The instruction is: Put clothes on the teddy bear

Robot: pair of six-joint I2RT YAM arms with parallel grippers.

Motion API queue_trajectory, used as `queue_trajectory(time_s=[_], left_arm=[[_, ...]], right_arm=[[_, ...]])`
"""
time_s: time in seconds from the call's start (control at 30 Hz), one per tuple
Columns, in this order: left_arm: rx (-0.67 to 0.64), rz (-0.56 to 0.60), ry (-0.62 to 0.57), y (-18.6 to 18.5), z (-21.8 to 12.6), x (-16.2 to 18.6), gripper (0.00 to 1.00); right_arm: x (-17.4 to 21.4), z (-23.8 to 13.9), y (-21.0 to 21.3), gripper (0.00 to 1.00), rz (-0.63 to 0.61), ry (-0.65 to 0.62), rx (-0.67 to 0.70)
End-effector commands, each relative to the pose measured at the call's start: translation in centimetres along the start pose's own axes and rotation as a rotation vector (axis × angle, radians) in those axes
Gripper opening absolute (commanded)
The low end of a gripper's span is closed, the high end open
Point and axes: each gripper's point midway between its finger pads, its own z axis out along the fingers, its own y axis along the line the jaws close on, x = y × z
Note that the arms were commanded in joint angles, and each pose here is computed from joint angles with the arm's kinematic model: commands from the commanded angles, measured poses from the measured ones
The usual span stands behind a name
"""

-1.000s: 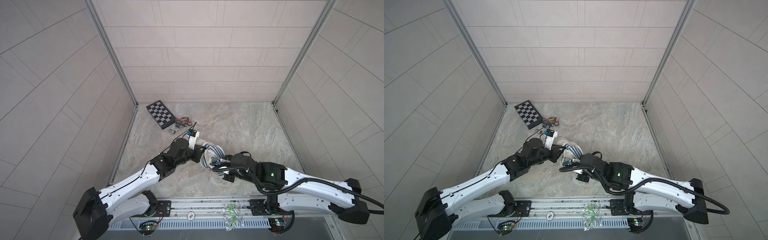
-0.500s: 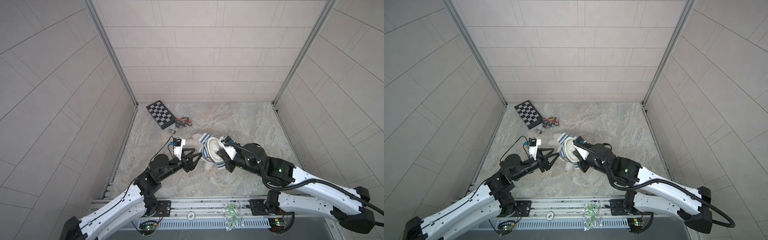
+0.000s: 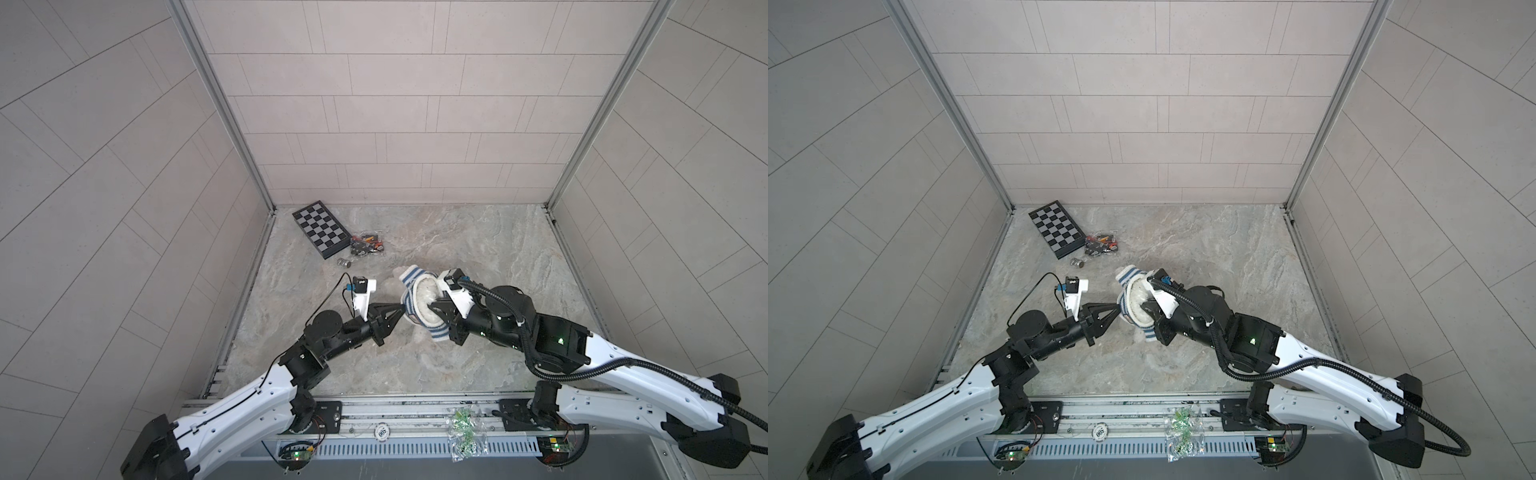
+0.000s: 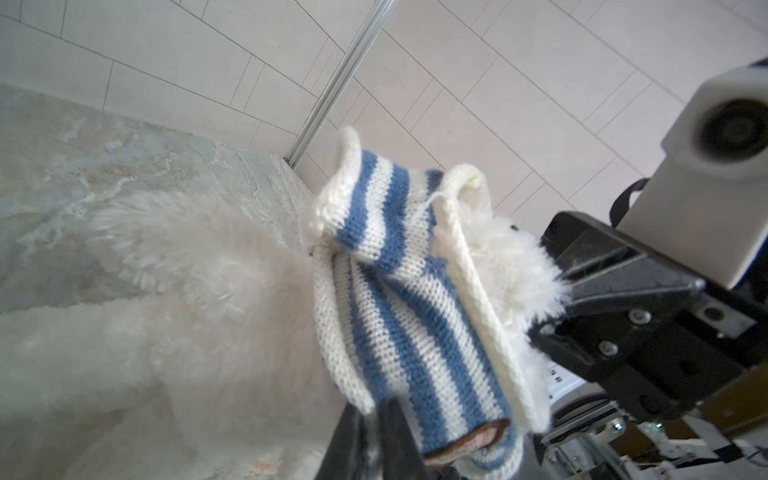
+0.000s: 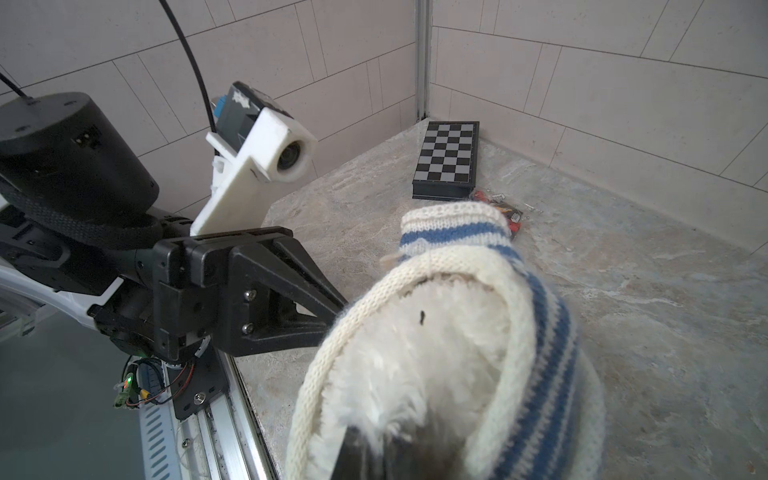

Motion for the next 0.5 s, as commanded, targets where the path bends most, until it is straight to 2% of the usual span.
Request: queue_trajectory(time_s=[0.0, 0.17, 0.3, 0.47], left_arm=[[-0.074, -0.013, 0.006, 1.8, 0.0, 0.8, 0.0], [-0.215, -0.063, 0.04, 5.7, 0.2, 2.1, 0.0], [-0.305, -0.047, 0.091, 8.0, 0.8, 3.3, 0.0], [-0.309, -0.054, 0.128, 8.8, 2.6, 4.0, 0.0]], right_arm=[[-3.2, -1.3, 0.3, 0.0, 0.04, -0.125, -0.012], [-3.9, -2.4, -0.2, 0.0, 0.08, -0.177, -0.004], [-4.1, -2.8, 0.0, 0.0, 0.112, -0.204, -0.024], [-4.0, -3.0, -0.1, 0.0, 0.154, -0.225, -0.032]])
